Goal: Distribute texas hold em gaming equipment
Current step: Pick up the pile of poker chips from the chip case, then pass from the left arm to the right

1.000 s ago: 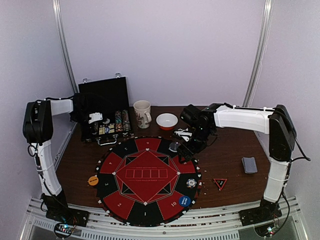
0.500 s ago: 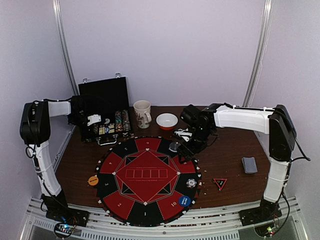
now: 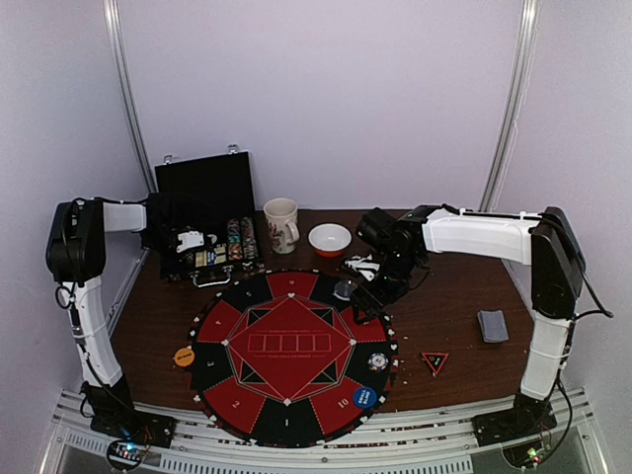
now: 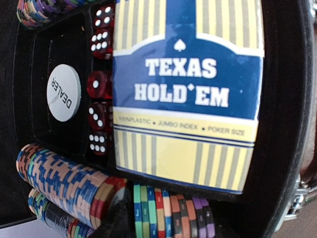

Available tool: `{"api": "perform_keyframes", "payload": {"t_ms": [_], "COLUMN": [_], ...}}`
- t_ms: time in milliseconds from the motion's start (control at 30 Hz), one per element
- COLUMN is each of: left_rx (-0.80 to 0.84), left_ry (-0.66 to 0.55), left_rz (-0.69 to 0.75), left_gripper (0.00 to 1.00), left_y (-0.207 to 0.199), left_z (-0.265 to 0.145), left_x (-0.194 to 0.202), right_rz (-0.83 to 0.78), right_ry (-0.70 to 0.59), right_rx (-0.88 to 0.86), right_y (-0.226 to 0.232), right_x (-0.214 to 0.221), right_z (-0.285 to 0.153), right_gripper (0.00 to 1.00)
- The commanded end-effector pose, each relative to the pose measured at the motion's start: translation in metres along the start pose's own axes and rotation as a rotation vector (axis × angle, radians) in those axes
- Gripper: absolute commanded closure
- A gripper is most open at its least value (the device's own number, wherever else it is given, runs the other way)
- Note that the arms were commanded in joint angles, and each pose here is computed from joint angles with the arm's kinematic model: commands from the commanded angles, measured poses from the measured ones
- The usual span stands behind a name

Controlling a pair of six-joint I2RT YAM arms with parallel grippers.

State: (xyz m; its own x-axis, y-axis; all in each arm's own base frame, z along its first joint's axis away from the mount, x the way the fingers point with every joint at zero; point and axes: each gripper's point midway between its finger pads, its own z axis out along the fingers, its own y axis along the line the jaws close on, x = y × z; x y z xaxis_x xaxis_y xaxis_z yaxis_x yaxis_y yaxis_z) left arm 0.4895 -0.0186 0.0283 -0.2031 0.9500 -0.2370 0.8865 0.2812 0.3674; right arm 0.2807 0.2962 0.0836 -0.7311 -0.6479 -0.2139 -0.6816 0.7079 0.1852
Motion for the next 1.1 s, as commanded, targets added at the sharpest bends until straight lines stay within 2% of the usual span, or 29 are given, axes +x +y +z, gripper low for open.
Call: {"api": "perform_keyframes", "payload": {"t_ms": [0,33,133,167,200,367,500,600,767,867,933,1067], "left_rx": [0.163,0.162,0.161,0.161,0.156,0.073,-0.057,-0.149,-0.172,-0.138,-0.032,0.154], "left_ry": [0.053,0.044,0.003,-0.011,-0.020,-0.069,-0.092,-0.210,-0.533,-0.696,-0.759,-0.810], "left_rz": [-0.022,-0.024,-0.038,-0.038,-0.039,-0.070,-0.084,-0.154,-0.409,-0.750,-0.973,-1.273], "left_gripper": [0.58,0.61,0.77,0.85,0.99,1.00,1.00,1.00,1.00,1.00,1.00,1.00], "left_y": [-0.048,-0.047,-0.044,-0.041,-0.037,-0.009,0.017,0.037,0.042,0.029,0.005,-0.072], "left_z": [0.030,0.029,0.019,0.012,0.005,-0.036,-0.082,-0.134,-0.223,-0.256,-0.263,-0.266], "left_x": [0.017,0.014,0.004,-0.001,-0.005,-0.026,-0.045,-0.075,-0.132,-0.152,-0.156,-0.160], "right_rz": [0.022,0.023,0.024,0.025,0.025,0.020,0.011,0.003,-0.016,-0.035,-0.040,-0.053], "right_ry": [0.039,0.039,0.042,0.043,0.044,0.028,-0.028,-0.076,-0.183,-0.290,-0.362,-0.486], "right_rx": [0.008,0.008,0.009,0.011,0.011,0.020,0.029,0.023,0.044,0.054,0.071,0.089], "right_y": [-0.004,-0.004,-0.004,-0.005,-0.005,-0.005,-0.004,0.000,0.002,0.006,0.007,0.021], "right_x": [0.010,0.009,0.009,0.008,0.008,0.003,-0.010,-0.021,-0.044,-0.061,-0.072,-0.092], "right_z": [0.003,0.003,0.004,0.004,0.004,-0.002,-0.019,-0.032,-0.061,-0.084,-0.099,-0.123], "right_gripper": [0.14,0.14,0.14,0.14,0.14,0.14,0.14,0.14,0.14,0.14,0.14,0.16]}}
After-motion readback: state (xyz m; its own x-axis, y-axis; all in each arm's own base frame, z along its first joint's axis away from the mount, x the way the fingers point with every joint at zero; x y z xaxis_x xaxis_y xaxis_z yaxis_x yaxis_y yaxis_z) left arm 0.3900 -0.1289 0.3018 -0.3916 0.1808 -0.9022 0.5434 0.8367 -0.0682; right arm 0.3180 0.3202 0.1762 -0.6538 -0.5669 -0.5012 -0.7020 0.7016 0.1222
